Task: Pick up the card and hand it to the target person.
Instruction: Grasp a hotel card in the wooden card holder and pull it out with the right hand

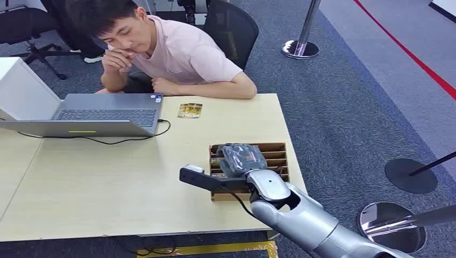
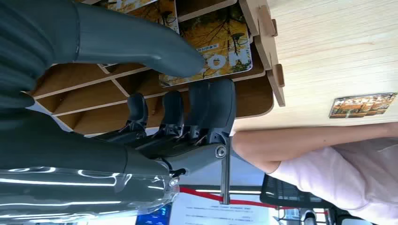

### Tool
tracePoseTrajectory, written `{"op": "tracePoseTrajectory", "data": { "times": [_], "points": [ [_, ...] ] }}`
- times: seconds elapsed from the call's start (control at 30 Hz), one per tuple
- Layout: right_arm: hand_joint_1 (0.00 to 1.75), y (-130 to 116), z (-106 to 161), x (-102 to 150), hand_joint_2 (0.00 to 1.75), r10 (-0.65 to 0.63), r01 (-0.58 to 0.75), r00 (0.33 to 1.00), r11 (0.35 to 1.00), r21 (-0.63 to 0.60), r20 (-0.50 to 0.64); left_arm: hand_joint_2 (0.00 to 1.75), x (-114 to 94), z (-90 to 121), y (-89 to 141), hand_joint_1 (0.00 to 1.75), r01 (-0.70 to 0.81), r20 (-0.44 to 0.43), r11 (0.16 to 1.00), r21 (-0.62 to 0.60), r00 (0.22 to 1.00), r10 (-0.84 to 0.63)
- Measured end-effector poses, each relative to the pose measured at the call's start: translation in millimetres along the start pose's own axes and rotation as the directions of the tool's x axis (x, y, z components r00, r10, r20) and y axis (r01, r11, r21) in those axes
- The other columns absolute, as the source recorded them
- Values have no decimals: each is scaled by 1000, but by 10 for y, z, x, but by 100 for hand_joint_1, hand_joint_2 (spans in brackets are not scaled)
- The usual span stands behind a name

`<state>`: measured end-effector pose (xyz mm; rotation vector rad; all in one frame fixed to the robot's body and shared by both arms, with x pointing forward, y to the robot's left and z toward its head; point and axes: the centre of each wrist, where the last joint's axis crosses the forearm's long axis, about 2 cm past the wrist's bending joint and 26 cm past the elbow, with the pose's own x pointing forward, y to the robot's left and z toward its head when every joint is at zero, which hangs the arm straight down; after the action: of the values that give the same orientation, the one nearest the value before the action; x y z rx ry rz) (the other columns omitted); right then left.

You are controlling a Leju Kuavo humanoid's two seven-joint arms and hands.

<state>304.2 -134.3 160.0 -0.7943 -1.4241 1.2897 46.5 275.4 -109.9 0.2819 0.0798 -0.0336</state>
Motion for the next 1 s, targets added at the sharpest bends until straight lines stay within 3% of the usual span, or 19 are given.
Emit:
{"op": "tracePoseTrajectory", "data": {
  "times": [0.43, 0.57, 0.73, 0.87, 1.0],
  "points": [
    [103, 23, -4, 15, 175, 7, -7, 1000, 1000, 4, 3, 0, 1, 0, 0, 0, 0, 1, 1000, 0, 1000, 0],
    [144, 34, -6, 16, 175, 9, -9, 1000, 1000, 8, 2, 0, 1, 0, 1, 0, 0, 0, 1000, 2, 1000, 0],
    [146, 36, -6, 15, 175, 9, -9, 1000, 1000, 8, 4, 0, 1, 0, 1, 0, 2, 16, 1000, 4, 1000, -2],
    [146, 36, -6, 15, 175, 9, -9, 1000, 1000, 8, 4, 175, 0, 0, 3, 0, 1, 48, 1000, 9, 999, -1],
    [143, 35, -6, 14, 175, 9, -9, 1000, 1000, 8, 5, 175, -1, -1, 8, 0, -2, 70, 1000, 19, 998, 1]
  ]
}}
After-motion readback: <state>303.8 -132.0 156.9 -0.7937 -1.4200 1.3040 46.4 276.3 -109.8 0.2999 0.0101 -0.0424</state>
